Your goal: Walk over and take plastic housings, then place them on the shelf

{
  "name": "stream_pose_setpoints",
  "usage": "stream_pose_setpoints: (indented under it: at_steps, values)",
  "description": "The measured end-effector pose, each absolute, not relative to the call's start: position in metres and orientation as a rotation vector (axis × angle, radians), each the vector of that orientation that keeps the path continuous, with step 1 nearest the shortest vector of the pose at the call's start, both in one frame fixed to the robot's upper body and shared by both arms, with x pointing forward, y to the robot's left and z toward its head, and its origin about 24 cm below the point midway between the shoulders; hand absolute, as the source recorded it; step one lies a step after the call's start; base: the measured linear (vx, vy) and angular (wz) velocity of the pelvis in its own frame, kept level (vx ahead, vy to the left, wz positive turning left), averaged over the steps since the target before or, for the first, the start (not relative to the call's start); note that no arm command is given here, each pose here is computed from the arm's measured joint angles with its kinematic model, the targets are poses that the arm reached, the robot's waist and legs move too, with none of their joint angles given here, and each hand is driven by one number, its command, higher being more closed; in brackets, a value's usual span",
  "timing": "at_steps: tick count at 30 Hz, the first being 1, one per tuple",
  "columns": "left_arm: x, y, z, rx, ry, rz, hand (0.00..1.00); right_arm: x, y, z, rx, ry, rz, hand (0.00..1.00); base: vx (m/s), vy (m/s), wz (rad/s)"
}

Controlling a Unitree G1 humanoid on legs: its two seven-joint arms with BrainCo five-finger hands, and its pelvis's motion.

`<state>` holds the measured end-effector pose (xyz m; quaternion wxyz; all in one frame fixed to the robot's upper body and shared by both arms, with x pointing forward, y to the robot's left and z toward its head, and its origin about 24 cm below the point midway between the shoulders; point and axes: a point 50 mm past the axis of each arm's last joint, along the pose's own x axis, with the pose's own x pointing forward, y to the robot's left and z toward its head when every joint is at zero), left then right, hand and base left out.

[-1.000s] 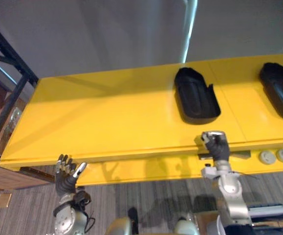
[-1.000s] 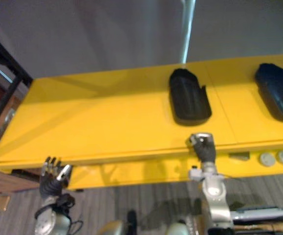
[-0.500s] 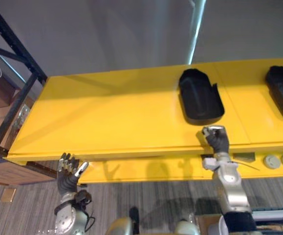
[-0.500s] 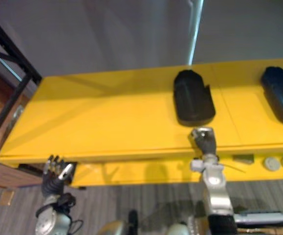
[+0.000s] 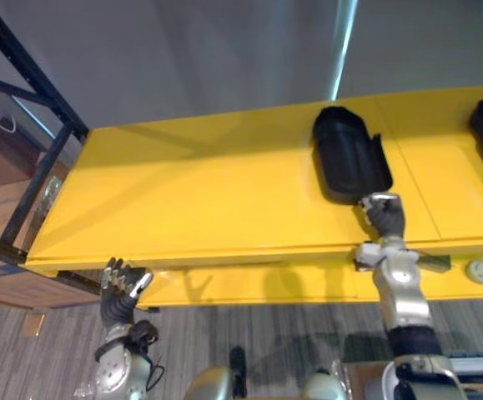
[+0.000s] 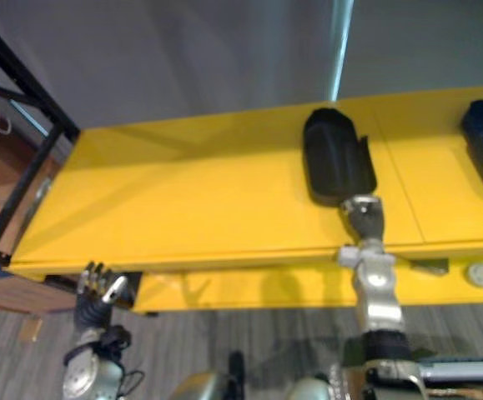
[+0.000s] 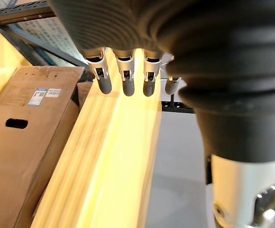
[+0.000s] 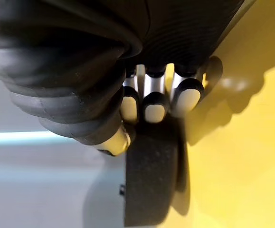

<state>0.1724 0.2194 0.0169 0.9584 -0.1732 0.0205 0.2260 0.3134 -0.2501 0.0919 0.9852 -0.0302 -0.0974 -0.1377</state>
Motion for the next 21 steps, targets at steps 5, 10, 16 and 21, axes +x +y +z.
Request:
stream_pose_setpoints:
  at_steps: [5, 10, 16, 21]
  values:
    - [0.171, 0.221, 0.016, -0.356, 0.043, 0.467, 0.0, 0.318, -0.252, 0.092, -0.061, -0.192, -0.283, 1.0, -0.03, -0.008, 0.05]
    - [0.171, 0.222, 0.017, -0.356, 0.042, 0.468, 0.0, 0.318, -0.254, 0.092, -0.068, -0.194, -0.286, 1.0, -0.01, -0.005, 0.12]
    - [0.171, 0.222, 0.016, -0.356, 0.043, 0.467, 0.0, 0.311, -0.248, 0.091, -0.036, -0.221, -0.271, 1.0, 0.02, 0.002, -0.03]
    - [0.169, 0.226, 0.017, -0.349, 0.037, 0.487, 0.0, 0.269, -0.208, 0.083, 0.004, -0.259, -0.055, 1.0, 0.04, -0.006, -0.16]
